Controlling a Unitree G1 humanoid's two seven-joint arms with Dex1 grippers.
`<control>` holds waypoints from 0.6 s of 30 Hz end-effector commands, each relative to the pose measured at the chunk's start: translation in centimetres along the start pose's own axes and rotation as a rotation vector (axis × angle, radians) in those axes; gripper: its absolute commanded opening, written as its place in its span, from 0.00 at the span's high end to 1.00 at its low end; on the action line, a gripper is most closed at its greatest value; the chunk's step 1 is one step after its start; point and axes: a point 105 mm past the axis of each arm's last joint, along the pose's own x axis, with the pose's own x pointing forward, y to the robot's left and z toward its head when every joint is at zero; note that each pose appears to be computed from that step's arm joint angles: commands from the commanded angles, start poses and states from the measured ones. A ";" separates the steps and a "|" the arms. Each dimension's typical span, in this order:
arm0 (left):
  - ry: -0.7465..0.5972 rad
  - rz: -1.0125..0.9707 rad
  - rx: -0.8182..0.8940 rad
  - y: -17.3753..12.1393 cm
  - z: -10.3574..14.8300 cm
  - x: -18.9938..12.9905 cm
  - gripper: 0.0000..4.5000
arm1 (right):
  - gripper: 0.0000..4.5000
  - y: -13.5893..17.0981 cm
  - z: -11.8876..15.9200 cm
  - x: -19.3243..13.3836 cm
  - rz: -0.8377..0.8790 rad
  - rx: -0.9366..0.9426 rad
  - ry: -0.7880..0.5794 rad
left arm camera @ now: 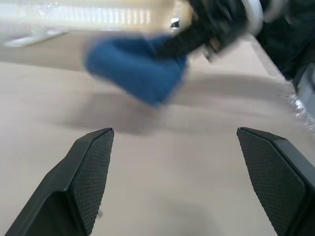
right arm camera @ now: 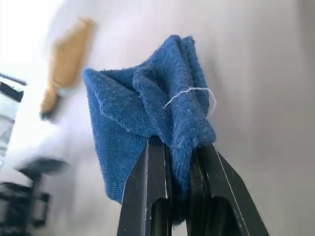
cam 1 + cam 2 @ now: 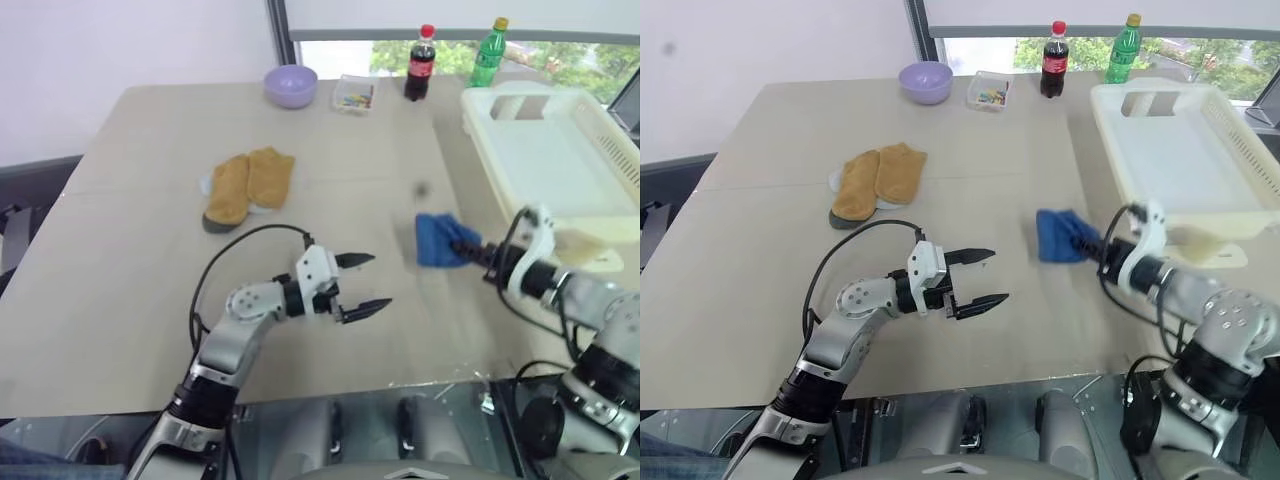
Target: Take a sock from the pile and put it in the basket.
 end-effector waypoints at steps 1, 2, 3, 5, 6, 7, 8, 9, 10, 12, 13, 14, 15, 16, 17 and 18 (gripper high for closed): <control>-0.116 -0.016 0.052 -0.1 3.2 0.8 0.04 | 0.97 0.7 2.1 -0.9 0.040 -0.053 -0.013; -0.143 -0.016 0.048 0.0 3.8 1.0 0.04 | 0.97 1.1 3.1 -1.2 0.049 -0.071 -0.025; -0.160 -0.015 0.050 0.1 4.3 1.1 0.04 | 0.97 1.5 4.1 -1.5 0.059 -0.095 -0.035; -0.176 -0.015 0.058 0.1 4.8 1.3 0.04 | 0.97 2.3 5.4 -1.8 0.077 -0.118 -0.051; -0.188 -0.012 0.058 0.2 5.1 1.3 0.04 | 0.97 2.5 6.2 -1.9 0.077 -0.125 -0.063; -0.204 -0.005 0.057 0.3 5.5 1.4 0.04 | 0.97 2.4 7.2 -2.1 0.062 -0.122 -0.083; -0.218 0.002 0.054 0.5 5.8 1.5 0.04 | 0.97 2.2 8.4 -2.4 0.038 -0.104 -0.117; -0.223 0.006 0.058 0.6 6.0 1.6 0.04 | 0.97 1.9 9.4 -2.7 0.017 -0.088 -0.145; -0.226 0.012 0.065 0.8 6.1 1.7 0.04 | 0.97 1.6 10.5 -3.1 -0.002 -0.063 -0.178; -0.244 0.016 0.062 0.9 6.6 1.9 0.04 | 0.97 0.7 12.0 -3.9 -0.041 -0.012 -0.222; -0.257 0.014 0.059 0.9 6.9 2.0 0.04 | 0.97 -0.1 12.5 -4.4 -0.077 0.012 -0.237; -0.266 0.008 0.059 0.8 7.1 2.2 0.04 | 0.97 -1.2 12.9 -4.9 -0.121 0.049 -0.254; -0.271 0.005 0.061 0.8 7.3 2.3 0.04 | 0.97 -2.2 13.1 -5.2 -0.155 0.085 -0.267; -0.277 0.003 0.062 0.8 7.5 2.4 0.04 | 0.97 -3.2 13.2 -5.6 -0.191 0.120 -0.278; -0.281 0.002 0.062 0.8 7.6 2.4 0.04 | 0.97 -3.9 13.2 -5.7 -0.212 0.142 -0.283; -0.288 0.001 0.056 0.9 7.7 2.5 0.04 | 0.97 -4.8 13.0 -5.9 -0.238 0.177 -0.290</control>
